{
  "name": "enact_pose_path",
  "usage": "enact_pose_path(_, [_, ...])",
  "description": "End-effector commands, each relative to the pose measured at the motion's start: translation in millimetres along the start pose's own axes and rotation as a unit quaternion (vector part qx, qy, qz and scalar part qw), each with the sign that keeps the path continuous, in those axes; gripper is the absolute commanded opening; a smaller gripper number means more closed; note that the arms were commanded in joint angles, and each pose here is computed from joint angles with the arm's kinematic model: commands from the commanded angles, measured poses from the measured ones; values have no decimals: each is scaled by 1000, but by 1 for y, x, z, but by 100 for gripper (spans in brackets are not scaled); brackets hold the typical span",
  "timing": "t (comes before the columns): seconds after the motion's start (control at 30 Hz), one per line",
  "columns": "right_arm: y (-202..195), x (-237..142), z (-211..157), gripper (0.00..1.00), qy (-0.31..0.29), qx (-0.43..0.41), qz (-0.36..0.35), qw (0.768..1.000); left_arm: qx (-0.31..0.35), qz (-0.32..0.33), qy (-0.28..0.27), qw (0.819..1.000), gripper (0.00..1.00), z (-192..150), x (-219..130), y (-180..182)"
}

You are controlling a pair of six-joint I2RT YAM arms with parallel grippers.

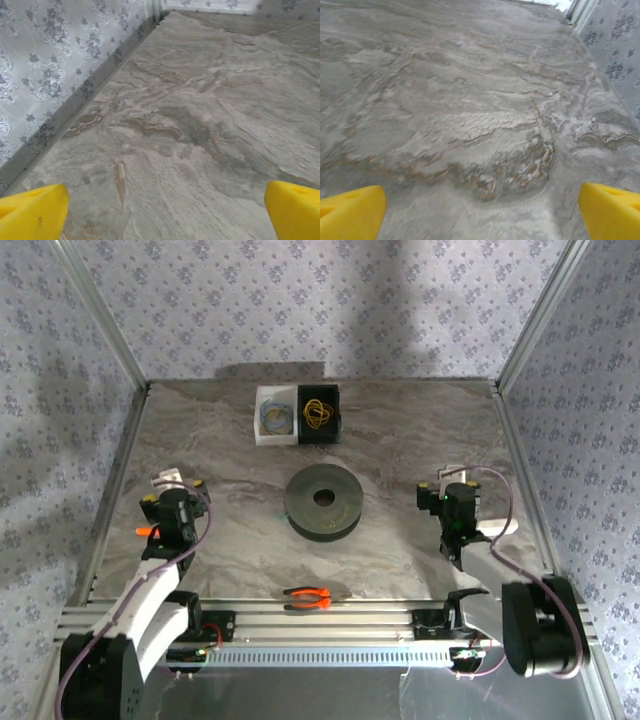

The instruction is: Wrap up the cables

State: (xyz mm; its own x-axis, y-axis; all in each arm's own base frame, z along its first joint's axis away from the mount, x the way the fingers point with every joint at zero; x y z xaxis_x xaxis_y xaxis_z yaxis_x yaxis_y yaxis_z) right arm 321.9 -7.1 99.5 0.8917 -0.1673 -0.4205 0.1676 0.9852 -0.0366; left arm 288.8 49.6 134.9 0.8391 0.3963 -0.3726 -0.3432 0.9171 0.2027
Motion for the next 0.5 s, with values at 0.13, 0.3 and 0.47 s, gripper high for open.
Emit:
enact_pose_path(0.13, [11, 35, 33, 100, -52, -4, 14, 999, -33, -3, -33, 999, 100, 7, 39, 4])
enact_pose_path(0.3, [4, 58, 24, 100, -4, 27, 23, 999, -37, -97, -25, 994, 100, 18, 63, -35])
enact_pose_path(0.47, [-2, 63, 21, 100, 5, 61, 57, 996, 30, -174, 62, 982, 100, 17, 98, -74])
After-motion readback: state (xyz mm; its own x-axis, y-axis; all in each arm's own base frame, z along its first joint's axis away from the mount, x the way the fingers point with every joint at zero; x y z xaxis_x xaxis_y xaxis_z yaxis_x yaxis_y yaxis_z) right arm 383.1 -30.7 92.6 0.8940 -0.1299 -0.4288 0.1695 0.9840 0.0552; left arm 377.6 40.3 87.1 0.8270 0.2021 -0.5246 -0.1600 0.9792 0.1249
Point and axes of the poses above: each hand's point on the last joint's axis, 136 mm out from that joint toward the fingers, its own x axis out along the fingers, its own y axis along the line the jaws close on, z = x × y, the point moved 1 cm from there along -x, back along the fingers, and after that the axes turned 9 degrees about x, right-handed, at the moved point
